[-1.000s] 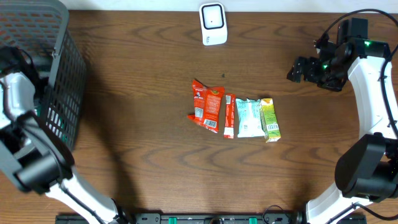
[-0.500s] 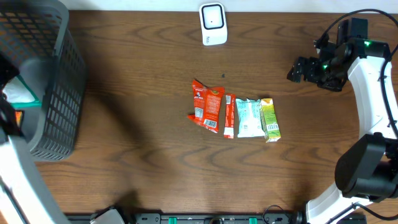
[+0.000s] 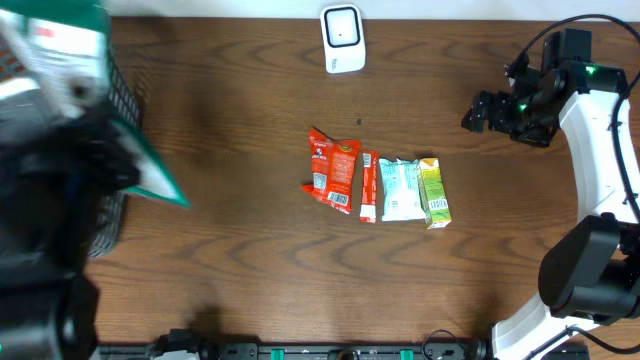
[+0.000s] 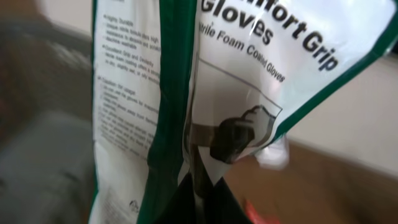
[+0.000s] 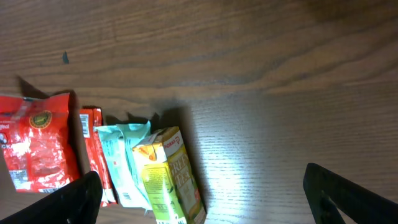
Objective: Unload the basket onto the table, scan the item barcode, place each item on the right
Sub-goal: 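Carry the gloves pack out and lay it left of the HACKS bag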
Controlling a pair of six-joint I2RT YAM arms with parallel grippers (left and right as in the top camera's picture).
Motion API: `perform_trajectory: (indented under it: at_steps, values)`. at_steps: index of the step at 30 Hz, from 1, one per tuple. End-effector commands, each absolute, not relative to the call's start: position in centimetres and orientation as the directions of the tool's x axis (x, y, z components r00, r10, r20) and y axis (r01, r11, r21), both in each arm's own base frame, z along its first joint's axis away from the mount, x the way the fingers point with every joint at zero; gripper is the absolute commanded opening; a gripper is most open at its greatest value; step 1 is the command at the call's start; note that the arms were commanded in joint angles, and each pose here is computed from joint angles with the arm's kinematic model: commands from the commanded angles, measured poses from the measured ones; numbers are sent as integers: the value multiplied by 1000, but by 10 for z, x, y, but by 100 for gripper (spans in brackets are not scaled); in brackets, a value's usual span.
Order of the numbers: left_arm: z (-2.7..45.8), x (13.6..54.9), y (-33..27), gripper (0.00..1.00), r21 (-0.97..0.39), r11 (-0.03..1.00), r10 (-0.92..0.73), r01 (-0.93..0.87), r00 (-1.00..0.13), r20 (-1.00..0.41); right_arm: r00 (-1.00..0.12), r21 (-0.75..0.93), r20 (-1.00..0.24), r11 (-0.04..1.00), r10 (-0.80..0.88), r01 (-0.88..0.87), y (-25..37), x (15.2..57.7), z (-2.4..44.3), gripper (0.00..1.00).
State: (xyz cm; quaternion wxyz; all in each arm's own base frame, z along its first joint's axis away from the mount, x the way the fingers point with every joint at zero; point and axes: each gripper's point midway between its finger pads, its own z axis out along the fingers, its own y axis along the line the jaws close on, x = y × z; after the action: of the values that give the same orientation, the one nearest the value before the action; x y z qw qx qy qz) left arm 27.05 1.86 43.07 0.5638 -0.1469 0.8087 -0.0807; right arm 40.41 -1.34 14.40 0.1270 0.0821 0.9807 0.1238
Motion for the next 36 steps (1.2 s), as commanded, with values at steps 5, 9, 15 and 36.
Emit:
perform_trajectory:
  at_steps: [5,9,15,36]
  values:
    - [301,308,-60,7,-337,938,-291,-75,-697,-655,-952,259,-242,958,188,123,-16,405,148,99]
    - [229,324,-82,7,-268,957,-244,-114,-816,-524,-952,260,-242,958,188,123,-16,405,148,99]
    - [126,356,-111,7,-175,974,-194,-141,-921,-337,-952,259,-242,958,188,123,-16,405,148,99]
    - [103,390,-120,77,-159,981,-155,-107,-931,-332,-952,259,-242,958,188,123,-16,405,148,99]
